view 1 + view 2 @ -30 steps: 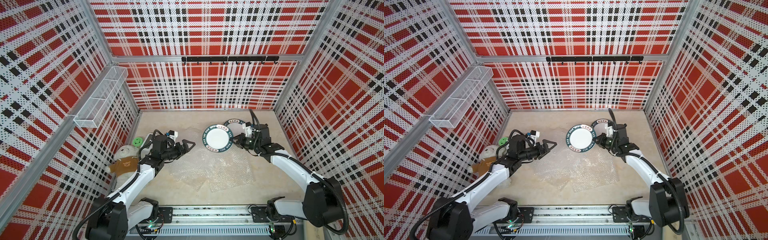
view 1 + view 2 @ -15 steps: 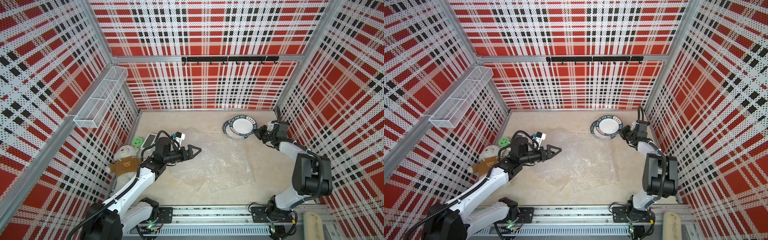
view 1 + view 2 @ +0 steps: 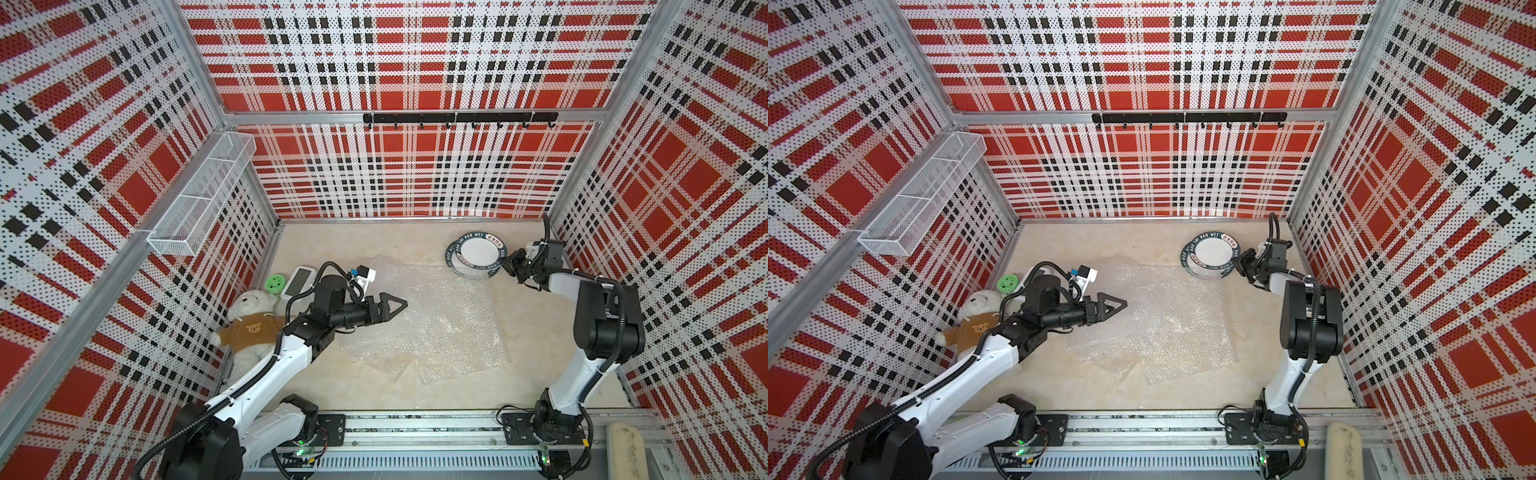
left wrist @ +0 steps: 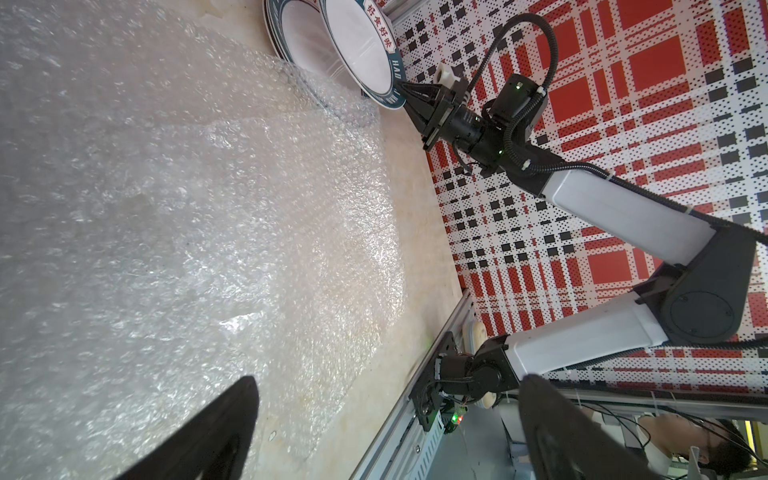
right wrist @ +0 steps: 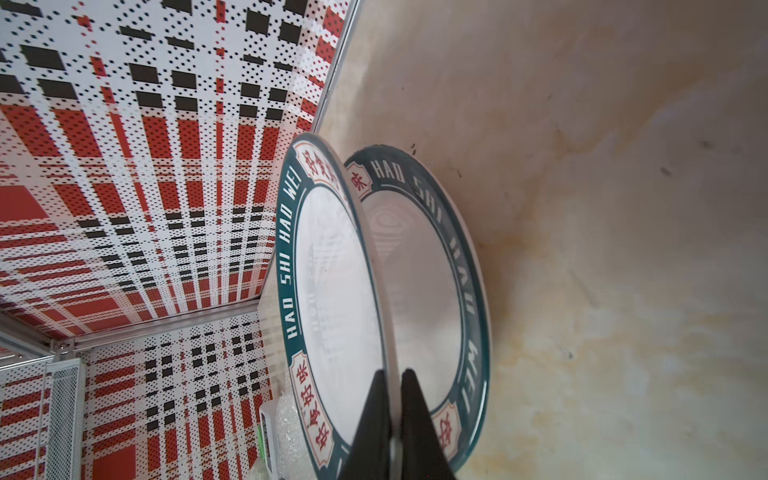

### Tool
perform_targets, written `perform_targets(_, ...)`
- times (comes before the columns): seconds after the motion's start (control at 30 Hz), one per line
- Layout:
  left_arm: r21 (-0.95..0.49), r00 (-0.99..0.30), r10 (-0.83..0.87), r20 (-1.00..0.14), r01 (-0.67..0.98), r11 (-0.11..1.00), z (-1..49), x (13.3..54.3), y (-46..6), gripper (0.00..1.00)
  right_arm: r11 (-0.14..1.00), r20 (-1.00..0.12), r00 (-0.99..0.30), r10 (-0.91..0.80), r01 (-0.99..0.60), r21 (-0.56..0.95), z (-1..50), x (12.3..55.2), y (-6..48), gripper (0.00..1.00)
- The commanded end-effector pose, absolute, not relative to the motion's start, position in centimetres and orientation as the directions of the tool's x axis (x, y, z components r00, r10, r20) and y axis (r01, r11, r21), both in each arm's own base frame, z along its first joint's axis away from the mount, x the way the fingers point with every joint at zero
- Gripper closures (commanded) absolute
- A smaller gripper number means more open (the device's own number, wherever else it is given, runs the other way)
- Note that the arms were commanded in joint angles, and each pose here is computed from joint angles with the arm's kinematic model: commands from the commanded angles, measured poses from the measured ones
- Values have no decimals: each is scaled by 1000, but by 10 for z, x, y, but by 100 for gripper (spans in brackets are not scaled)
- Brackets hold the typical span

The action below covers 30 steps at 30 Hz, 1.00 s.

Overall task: Unpack dinner plates from bubble wrap
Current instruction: Place the plate on the plate.

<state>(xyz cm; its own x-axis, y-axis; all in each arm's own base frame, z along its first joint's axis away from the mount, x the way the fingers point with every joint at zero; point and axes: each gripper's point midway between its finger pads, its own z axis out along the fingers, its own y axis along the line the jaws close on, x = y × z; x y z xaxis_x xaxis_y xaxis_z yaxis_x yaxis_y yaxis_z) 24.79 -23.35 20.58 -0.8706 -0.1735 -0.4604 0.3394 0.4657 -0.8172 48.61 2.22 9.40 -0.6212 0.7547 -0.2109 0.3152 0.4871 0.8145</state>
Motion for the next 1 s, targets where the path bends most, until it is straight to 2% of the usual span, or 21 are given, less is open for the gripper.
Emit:
perform_targets(0.0, -811, -856, -167, -490, 377, 448, 217, 250, -238, 1, 505, -293, -610, 736, 207, 838, 120, 503, 23, 100)
perform_targets(0.57, -820, -867, -164, -471, 361, 445, 209, 252, -246, 1, 584, -339, -637, 692, 219, 782, 108, 528, 13, 100)
perform_targets(0.97, -822, -865, -170, -472, 362, 440, 212, 255, -247, 1, 631, -371, -652, 661, 217, 745, 91, 525, 10, 100)
